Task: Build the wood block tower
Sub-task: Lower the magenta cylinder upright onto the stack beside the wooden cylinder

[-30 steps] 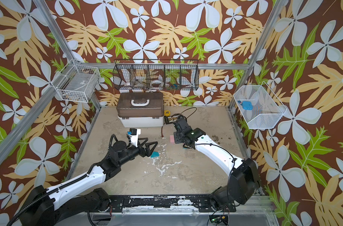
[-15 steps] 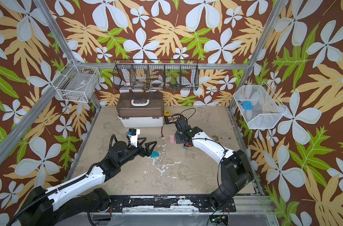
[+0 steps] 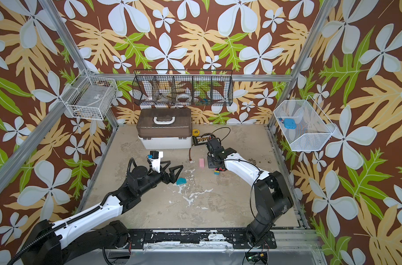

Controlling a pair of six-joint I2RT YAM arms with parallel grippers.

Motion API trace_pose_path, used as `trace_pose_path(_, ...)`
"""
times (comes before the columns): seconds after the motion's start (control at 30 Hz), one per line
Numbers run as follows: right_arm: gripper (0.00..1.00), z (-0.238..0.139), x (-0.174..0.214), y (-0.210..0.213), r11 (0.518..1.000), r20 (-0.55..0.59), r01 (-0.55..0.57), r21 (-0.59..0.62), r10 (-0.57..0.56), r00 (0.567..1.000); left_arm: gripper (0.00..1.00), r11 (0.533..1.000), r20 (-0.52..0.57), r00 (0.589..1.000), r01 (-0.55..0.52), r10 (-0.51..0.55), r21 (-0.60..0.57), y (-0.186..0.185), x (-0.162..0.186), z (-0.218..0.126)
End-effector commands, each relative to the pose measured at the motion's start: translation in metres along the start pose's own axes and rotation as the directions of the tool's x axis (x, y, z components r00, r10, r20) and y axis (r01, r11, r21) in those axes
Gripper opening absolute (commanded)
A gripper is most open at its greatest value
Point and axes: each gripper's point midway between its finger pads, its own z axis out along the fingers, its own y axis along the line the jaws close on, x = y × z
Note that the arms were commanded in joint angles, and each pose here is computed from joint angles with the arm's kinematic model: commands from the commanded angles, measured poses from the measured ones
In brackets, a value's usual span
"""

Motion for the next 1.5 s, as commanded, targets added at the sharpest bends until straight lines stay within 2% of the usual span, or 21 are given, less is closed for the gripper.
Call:
trace_pose_path(0.0,0.07,0.001,-0.002,-0.004,1.0,0.006,-0.02,0.001,0.02,1.0,1.0,1.0,0.018,1.0,-0.003,0.003,-0.006,0.001,-0.004,0.0)
trace_pose_path(0.87,0.11,0.024,0.002,-0.012,0.999,-0.041,-0.044,0.028,0.045,0.998,1.0,1.0,0.019,1.0,0.001,-0.001,-0.002,0.0,-0.004,-0.001)
trace_pose_path(1.47,0.16,0.025,-0.001,-0.017,0.998,-0.04,-0.058,0.032,0.059,0.997,1.0,1.0,0.018,1.0,0.001,-0.001,0.001,-0.001,-0.004,-0.001)
